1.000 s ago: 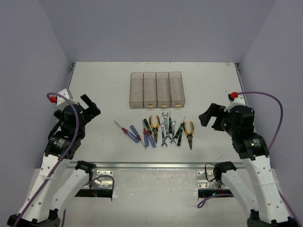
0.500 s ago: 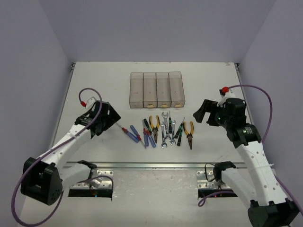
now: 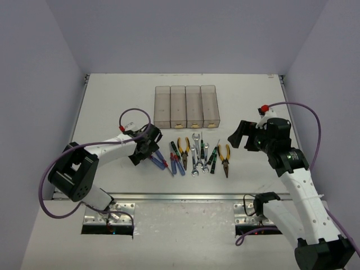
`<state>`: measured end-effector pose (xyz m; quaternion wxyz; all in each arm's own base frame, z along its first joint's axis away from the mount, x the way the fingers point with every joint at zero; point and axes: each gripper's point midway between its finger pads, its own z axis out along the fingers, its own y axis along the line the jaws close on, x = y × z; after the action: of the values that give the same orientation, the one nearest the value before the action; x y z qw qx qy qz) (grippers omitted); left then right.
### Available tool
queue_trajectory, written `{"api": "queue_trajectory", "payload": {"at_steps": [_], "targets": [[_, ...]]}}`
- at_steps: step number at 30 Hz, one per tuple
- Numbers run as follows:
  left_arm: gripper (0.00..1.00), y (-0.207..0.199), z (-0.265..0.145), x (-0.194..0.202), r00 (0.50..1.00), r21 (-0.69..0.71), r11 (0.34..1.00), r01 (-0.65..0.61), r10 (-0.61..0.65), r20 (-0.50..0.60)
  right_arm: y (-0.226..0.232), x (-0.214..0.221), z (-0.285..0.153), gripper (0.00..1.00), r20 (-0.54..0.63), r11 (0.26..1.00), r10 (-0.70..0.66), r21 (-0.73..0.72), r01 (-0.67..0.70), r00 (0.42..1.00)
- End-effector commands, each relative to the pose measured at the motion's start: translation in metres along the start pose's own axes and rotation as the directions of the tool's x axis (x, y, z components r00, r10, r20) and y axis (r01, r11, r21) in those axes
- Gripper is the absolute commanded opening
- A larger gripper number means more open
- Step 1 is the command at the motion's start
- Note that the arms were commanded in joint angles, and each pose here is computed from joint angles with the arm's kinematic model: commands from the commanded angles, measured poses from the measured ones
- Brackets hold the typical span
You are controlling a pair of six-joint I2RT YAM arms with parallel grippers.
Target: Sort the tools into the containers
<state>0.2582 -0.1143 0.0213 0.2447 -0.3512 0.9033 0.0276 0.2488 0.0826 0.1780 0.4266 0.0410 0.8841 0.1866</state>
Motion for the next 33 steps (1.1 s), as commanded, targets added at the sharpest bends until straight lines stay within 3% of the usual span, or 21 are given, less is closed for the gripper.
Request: {"api": "queue_trajectory", "payload": {"at_steps": [1, 19, 21, 26, 33], "targets": [[0.72, -0.020, -0.001, -0.010, 0.998, 0.023, 0.998, 0.051, -0.052, 0.044, 0.008, -0.012, 0.000, 0.99, 0.051, 0.999, -0.021, -0.046, 0.023, 0.998], [0.11, -0.005, 0.017, 0.010, 1.000, -0.001, 1.000, 0.023, -0.023, 0.006, 0.011, -0.012, -0.001, 0.99, 0.052, 0.998, -0.020, -0.063, 0.023, 0.998], [0.00, -0.003, 0.015, 0.008, 1.000, 0.005, 1.000, -0.005, 0.005, 0.013, 0.011, -0.011, -0.001, 0.99, 0.051, 0.998, -0.020, -0.065, 0.024, 0.998], [0.00, 0.000, 0.000, -0.009, 0.995, 0.054, 0.997, -0.058, 0.053, 0.084, 0.012, -0.012, -0.002, 0.99, 0.059, 0.997, -0.022, -0.066, 0.025, 0.998], [0.00, -0.026, -0.060, -0.057, 0.967, 0.254, 0.959, -0.126, 0.062, 0.245, 0.012, -0.013, -0.002, 0.99, 0.064, 0.998, -0.021, -0.066, 0.025, 0.998]]}}
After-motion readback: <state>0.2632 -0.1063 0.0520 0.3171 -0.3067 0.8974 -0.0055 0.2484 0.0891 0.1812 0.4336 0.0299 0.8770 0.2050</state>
